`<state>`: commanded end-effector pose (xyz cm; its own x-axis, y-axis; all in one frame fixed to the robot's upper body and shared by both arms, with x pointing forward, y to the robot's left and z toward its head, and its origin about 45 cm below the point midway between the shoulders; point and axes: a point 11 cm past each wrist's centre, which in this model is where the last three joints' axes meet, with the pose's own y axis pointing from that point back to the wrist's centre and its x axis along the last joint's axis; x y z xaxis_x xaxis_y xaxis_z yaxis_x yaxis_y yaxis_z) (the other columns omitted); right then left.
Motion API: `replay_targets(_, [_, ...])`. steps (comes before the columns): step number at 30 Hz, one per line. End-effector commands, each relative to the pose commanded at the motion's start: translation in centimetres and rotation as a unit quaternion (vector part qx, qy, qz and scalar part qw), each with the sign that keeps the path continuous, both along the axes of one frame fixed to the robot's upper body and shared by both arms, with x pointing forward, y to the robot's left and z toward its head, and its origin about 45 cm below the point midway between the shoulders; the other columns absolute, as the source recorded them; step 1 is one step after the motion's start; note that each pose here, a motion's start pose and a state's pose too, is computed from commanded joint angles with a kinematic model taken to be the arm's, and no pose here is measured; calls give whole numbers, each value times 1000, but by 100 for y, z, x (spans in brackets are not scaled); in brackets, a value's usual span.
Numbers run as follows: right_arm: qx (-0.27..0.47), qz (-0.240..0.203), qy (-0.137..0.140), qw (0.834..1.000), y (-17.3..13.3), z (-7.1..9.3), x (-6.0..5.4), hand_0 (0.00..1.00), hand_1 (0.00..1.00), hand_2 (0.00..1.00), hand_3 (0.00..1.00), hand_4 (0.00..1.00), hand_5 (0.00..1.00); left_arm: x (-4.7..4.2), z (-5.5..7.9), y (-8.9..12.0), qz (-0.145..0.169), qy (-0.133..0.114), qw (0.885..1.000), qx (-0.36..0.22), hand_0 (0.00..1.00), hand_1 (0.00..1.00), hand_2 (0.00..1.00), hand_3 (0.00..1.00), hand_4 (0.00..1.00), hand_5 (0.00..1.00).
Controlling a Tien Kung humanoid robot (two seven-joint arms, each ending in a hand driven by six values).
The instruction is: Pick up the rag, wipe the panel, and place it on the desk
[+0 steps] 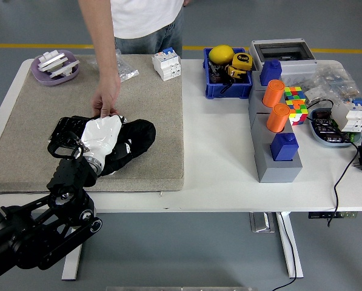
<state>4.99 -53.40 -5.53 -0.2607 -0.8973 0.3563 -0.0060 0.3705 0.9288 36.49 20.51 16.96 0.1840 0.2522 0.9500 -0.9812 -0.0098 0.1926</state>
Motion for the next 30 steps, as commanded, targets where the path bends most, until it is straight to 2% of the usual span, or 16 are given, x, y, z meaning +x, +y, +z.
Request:
replay_targets(7, [1, 0, 1, 1000, 3, -3, -11, 753, 603, 613, 558, 945, 471, -4, -1, 1, 1, 0, 1000, -2, 211, 277, 545, 548, 476, 2])
replay_targets(13, [1, 1, 1, 1000, 9, -6, -4, 752, 603, 613, 558, 944, 471, 29, -34, 147, 22, 2, 1000, 4, 210, 277, 545, 548, 479, 2])
replay_targets(30, [0, 2, 2, 1000, 8, -6, -12, 753, 603, 611, 557, 944, 471, 157, -84, 932, 127, 3, 991, 39, 210, 276, 545, 548, 480, 2])
